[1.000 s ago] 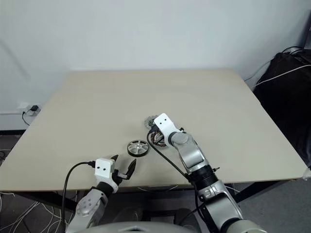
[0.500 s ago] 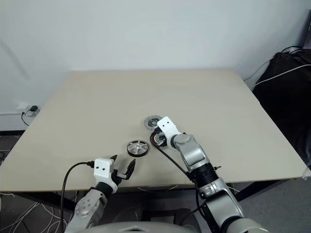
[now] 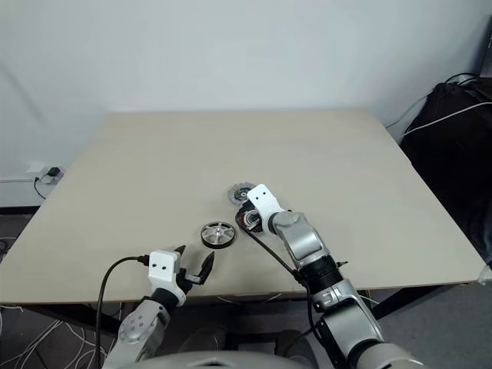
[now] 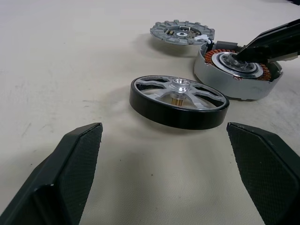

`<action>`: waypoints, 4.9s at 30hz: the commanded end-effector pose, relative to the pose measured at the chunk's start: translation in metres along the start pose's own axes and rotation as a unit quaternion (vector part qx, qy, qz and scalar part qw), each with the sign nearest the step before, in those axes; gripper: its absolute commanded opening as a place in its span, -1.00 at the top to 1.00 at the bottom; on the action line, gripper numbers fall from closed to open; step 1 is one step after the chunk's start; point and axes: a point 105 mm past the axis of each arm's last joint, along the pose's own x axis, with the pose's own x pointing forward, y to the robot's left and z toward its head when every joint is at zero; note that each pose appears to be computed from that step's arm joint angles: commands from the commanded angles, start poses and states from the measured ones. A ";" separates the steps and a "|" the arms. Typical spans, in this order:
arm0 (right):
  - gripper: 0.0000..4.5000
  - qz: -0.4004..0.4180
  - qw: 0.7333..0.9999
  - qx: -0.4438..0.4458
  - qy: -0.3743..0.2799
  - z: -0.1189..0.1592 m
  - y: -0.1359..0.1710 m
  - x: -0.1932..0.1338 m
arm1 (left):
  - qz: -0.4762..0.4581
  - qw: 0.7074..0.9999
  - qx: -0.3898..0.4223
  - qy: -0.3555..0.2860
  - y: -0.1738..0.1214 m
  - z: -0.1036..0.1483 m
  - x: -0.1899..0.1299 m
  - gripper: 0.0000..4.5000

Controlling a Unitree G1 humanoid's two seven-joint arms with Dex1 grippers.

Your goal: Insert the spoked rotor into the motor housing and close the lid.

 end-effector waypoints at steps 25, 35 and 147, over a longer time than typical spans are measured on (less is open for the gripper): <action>0.26 -0.002 0.999 -0.007 -0.039 0.019 -0.005 -0.008 | -0.011 0.999 0.004 -0.035 -0.008 0.023 0.001 -1.00; 0.83 0.003 0.986 0.010 -0.169 0.050 0.004 -0.035 | -0.005 0.999 0.007 -0.039 -0.006 0.027 -0.001 -1.00; 1.00 -0.051 0.977 0.099 -0.182 -0.034 0.009 -0.095 | -0.278 0.776 -0.565 -0.040 -0.117 0.085 0.104 0.82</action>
